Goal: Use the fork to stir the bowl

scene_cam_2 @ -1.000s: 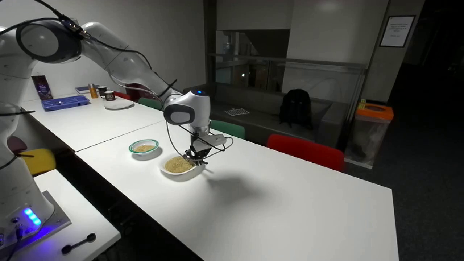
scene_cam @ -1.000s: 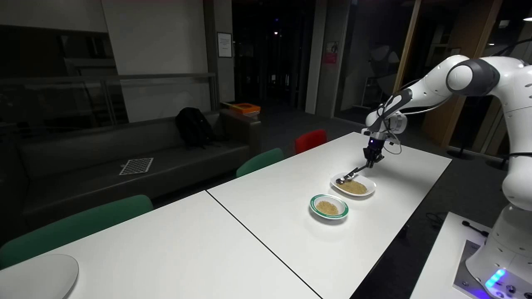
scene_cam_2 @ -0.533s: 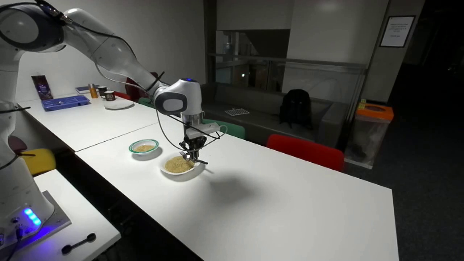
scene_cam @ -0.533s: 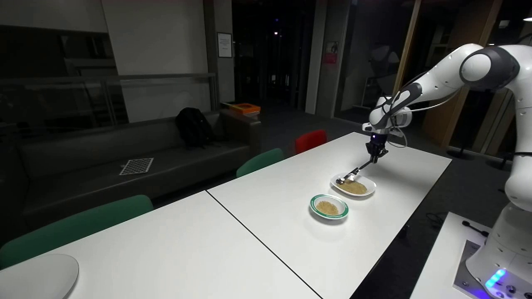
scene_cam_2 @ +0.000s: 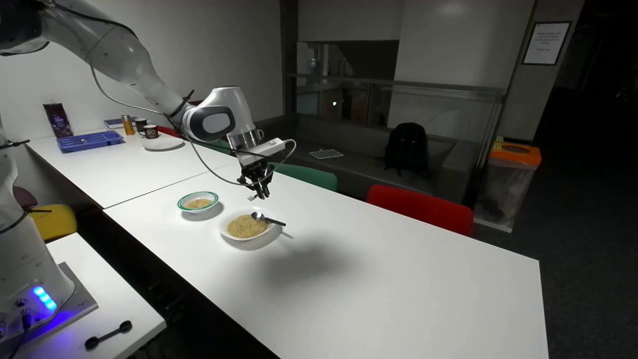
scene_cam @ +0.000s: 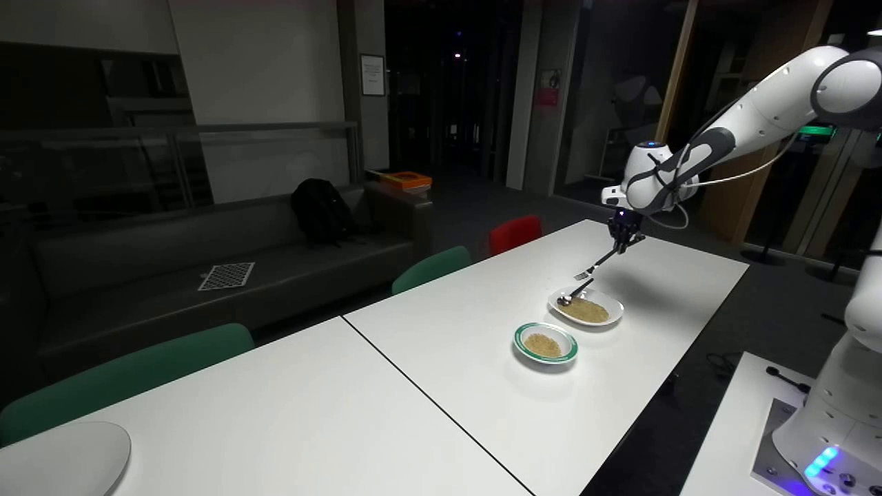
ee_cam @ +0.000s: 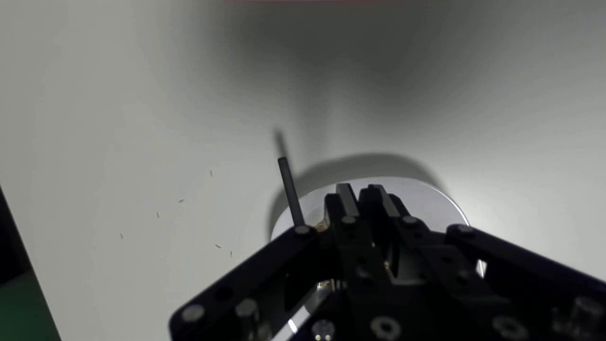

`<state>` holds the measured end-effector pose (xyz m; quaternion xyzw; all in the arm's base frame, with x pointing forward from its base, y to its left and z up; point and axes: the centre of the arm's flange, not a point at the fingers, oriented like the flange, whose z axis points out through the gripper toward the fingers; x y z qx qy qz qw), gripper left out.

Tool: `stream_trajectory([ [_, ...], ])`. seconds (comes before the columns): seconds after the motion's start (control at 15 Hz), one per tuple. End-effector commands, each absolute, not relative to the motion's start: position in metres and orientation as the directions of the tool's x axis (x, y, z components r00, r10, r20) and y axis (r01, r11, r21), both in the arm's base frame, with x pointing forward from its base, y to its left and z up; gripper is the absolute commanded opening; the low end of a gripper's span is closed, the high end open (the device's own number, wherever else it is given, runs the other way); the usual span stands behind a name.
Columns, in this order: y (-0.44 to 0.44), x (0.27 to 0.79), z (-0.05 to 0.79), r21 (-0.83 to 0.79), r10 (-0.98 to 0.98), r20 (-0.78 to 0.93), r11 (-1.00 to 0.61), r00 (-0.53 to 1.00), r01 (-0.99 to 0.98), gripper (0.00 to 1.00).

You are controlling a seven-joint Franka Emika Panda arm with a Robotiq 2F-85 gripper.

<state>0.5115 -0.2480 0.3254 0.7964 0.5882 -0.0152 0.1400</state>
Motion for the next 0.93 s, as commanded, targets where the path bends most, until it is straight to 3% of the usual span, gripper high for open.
stream_trajectory([
  [0.0,-0.21,0.487,0.335,0.292,0.885,-0.327,-0.238,0.33,0.926,0.03],
  [0.27,-0.197,0.492,0.33,0.289,0.825,-0.443,-0.238,0.35,0.927,0.03],
  [0.33,-0.215,0.507,0.329,0.286,0.851,-0.407,-0.226,0.331,0.931,0.11],
  [0.87,-0.208,0.506,0.324,0.283,0.835,-0.431,-0.235,0.342,0.93,0.11],
])
